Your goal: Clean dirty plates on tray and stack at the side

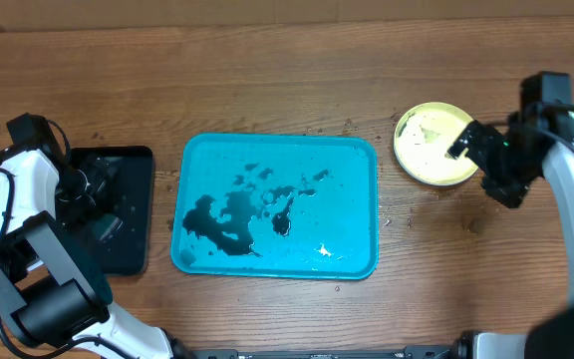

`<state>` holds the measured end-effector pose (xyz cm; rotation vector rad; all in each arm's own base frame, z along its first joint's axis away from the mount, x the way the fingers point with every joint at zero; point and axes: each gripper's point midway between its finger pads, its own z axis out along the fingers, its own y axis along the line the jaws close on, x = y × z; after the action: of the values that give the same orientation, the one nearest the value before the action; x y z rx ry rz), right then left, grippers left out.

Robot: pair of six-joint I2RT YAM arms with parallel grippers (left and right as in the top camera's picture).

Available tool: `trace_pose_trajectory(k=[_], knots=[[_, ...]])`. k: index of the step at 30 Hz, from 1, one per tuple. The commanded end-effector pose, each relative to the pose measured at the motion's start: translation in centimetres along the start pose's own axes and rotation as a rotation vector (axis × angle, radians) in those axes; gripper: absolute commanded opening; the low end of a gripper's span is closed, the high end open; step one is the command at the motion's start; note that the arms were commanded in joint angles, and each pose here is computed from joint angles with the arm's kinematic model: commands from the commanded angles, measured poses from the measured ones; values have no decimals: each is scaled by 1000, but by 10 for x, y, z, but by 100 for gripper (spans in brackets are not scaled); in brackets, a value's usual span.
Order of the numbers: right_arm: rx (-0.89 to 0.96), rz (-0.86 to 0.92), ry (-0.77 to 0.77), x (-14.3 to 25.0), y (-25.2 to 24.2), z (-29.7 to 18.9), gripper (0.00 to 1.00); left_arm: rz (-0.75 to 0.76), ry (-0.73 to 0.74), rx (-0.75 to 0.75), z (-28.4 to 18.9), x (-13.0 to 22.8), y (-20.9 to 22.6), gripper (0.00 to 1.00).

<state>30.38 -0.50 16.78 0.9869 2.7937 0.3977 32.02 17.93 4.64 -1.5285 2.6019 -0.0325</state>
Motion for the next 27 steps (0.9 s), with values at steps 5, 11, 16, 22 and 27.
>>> trace_pose_trajectory(k=[5, 11, 16, 22, 27], knots=[[-80, -160, -109, 68, -2, -72, 100, 5, -3, 8, 0, -5, -2, 100], [-74, -196, -73, 113, -20, -89, 100, 5, -2, 8, 0, -5, -2, 100], [-55, -188, -45, 124, -29, -91, 100, 5, -3, 8, 0, -5, -2, 100], [-3, -187, -80, 113, -34, -88, 100, 5, -3, 9, 0, -5, -2, 100], [-21, -193, -121, 104, -28, -89, 100, 5, -3, 8, 0, -5, -2, 100]])
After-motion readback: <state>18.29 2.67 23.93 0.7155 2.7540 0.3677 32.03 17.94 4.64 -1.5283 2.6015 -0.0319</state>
